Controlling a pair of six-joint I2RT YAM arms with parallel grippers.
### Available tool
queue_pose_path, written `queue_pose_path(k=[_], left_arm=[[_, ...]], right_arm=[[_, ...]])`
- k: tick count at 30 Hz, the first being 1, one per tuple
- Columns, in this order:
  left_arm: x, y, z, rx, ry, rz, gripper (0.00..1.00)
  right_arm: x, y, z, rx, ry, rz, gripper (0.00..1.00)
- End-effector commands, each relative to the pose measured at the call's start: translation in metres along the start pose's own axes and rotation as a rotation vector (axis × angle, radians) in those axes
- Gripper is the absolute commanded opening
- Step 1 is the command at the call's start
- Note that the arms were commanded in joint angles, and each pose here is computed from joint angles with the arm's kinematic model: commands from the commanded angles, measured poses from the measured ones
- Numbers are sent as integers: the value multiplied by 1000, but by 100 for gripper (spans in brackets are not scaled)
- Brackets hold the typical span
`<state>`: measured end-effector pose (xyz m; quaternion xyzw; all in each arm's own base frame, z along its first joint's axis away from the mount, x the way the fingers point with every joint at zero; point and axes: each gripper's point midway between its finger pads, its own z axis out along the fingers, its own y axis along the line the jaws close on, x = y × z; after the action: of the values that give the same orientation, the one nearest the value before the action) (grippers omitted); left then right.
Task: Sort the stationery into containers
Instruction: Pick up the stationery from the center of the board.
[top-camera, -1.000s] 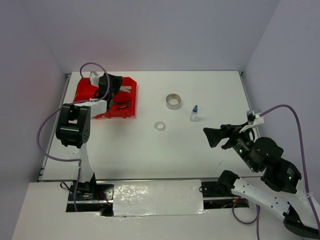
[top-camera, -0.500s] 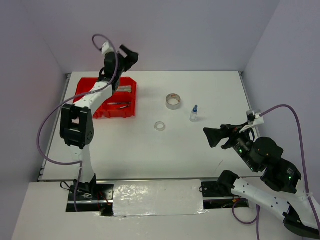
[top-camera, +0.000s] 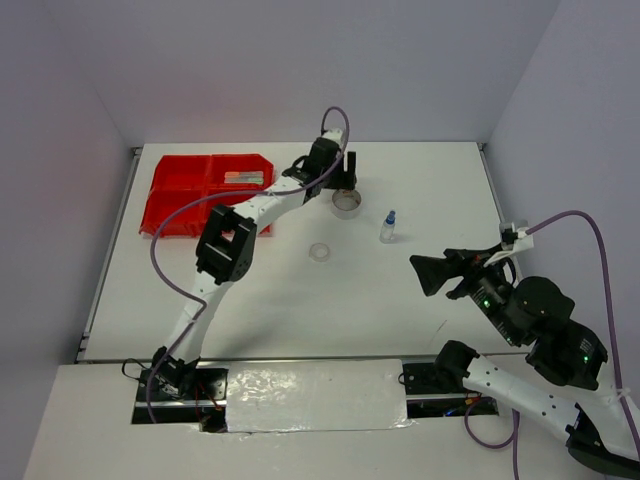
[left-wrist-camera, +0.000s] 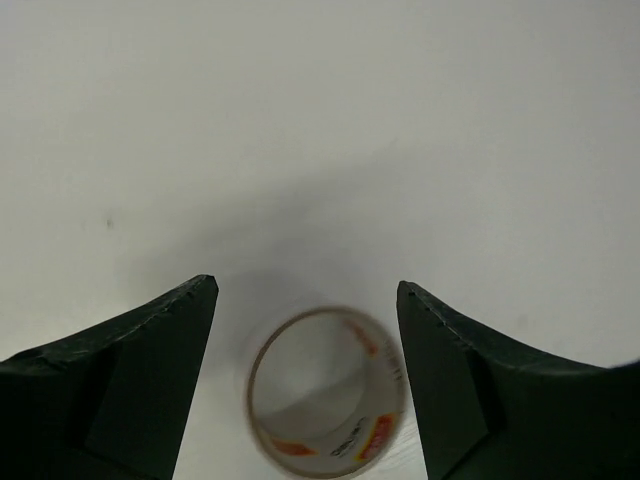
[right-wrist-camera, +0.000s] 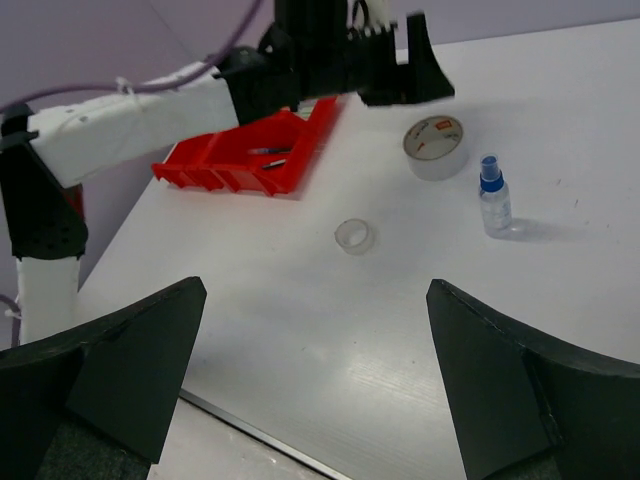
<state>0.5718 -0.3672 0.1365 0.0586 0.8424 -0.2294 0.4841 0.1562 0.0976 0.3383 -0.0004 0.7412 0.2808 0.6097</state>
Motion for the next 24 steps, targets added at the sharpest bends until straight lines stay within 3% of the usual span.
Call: queue_pose_path(k=[1, 5, 12, 15, 18, 20, 22, 24], left_arm=[[4, 1, -4, -43, 5, 79, 84], [25, 9, -5, -85, 33, 92, 81], [61, 5, -13, -91, 101, 169, 61], [74, 9, -14, -102, 123, 163, 42], [74, 11, -16, -122, 131, 149, 9], [55, 3, -27, -121, 102, 113, 0], [34, -3, -44, -146, 55, 88, 0], [-22, -13, -80, -169, -63, 30, 0]], right_arm=[[-19, 4, -10, -31, -56, 4, 100], [-14, 2, -8, -21, -43, -7, 100], [-10, 5, -4, -35, -41, -4, 100], [-9, 6, -2, -38, -35, -3, 100], [-8, 5, -2, -36, -31, -5, 100], [-8, 5, -3, -33, -36, -3, 100], [-8, 4, -1, -30, -36, -6, 100], [-6, 4, -1, -28, -29, -9, 100]])
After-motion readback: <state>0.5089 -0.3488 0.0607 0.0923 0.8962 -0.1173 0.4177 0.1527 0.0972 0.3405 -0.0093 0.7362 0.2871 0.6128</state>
